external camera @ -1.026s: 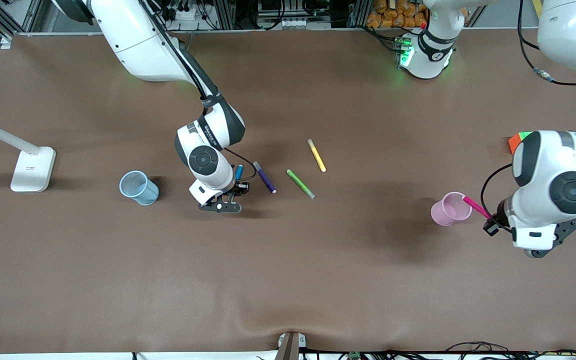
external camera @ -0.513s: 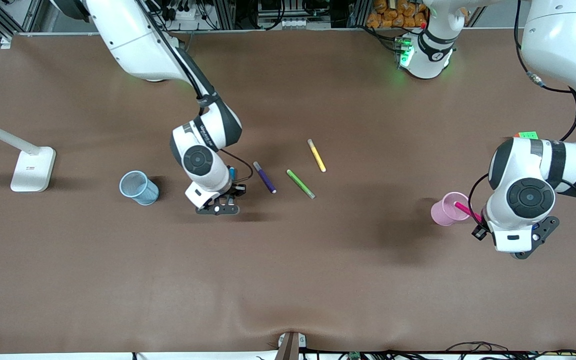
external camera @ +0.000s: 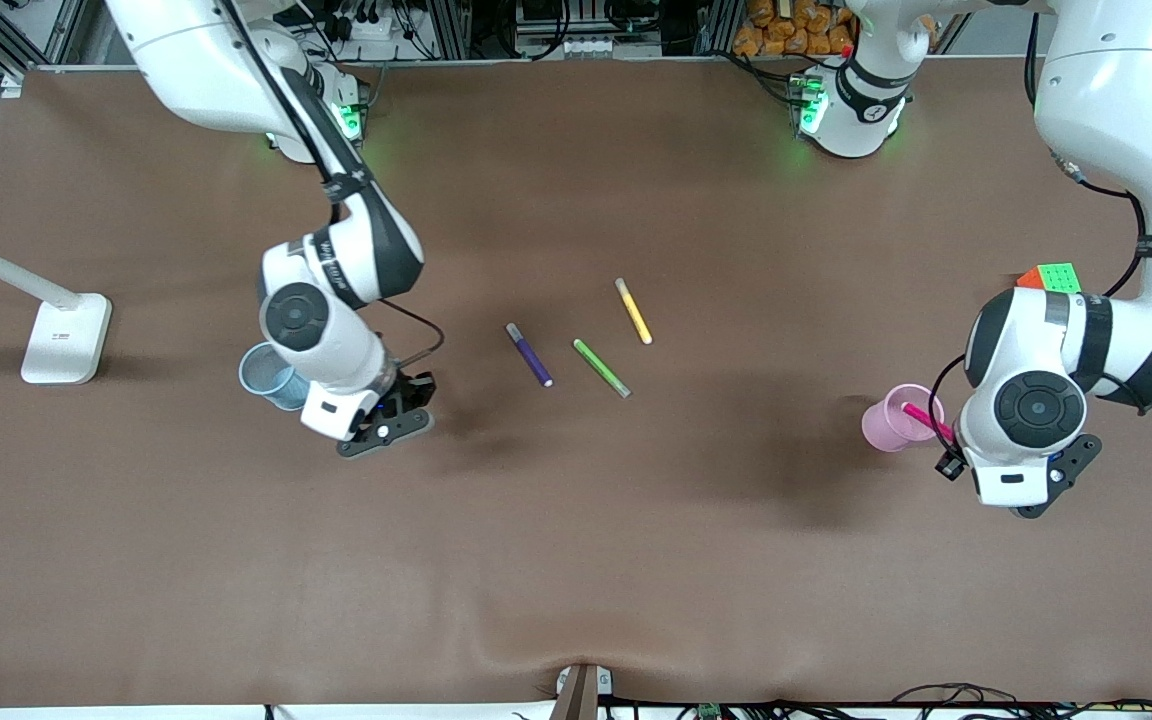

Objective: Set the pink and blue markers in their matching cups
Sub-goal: 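Lower the pink marker into the pink cup while the right gripper lifts the blue marker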

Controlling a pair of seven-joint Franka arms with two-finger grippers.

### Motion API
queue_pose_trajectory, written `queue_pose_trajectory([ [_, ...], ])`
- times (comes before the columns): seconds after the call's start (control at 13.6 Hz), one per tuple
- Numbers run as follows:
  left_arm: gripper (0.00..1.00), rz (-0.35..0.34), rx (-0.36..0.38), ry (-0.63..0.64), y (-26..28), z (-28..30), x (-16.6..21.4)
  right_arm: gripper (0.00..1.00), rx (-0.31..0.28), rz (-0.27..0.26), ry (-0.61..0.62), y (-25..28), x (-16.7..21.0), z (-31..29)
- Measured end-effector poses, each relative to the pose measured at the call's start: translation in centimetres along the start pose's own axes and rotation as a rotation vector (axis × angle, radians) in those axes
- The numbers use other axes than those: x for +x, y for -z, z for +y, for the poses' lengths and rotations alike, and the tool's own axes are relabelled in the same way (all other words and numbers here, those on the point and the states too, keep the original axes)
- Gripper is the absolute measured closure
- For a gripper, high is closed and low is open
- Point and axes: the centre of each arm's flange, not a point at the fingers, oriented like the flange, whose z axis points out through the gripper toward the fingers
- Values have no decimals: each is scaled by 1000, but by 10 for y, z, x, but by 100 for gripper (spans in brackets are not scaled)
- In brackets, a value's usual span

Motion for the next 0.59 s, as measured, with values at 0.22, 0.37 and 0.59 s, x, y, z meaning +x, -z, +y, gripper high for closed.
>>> queue_pose_trajectory([
  [0.22,83,-5,7,25,-4,2,-3,83,-11,48,118,33,0,25],
  [0.37,83,-6,10,45,-6,7,-9,83,-19,75,149,55,-8,32],
  [0.59,83,-7,13,43,-8,12,-14,83,-35,134,158,71,-35,30],
])
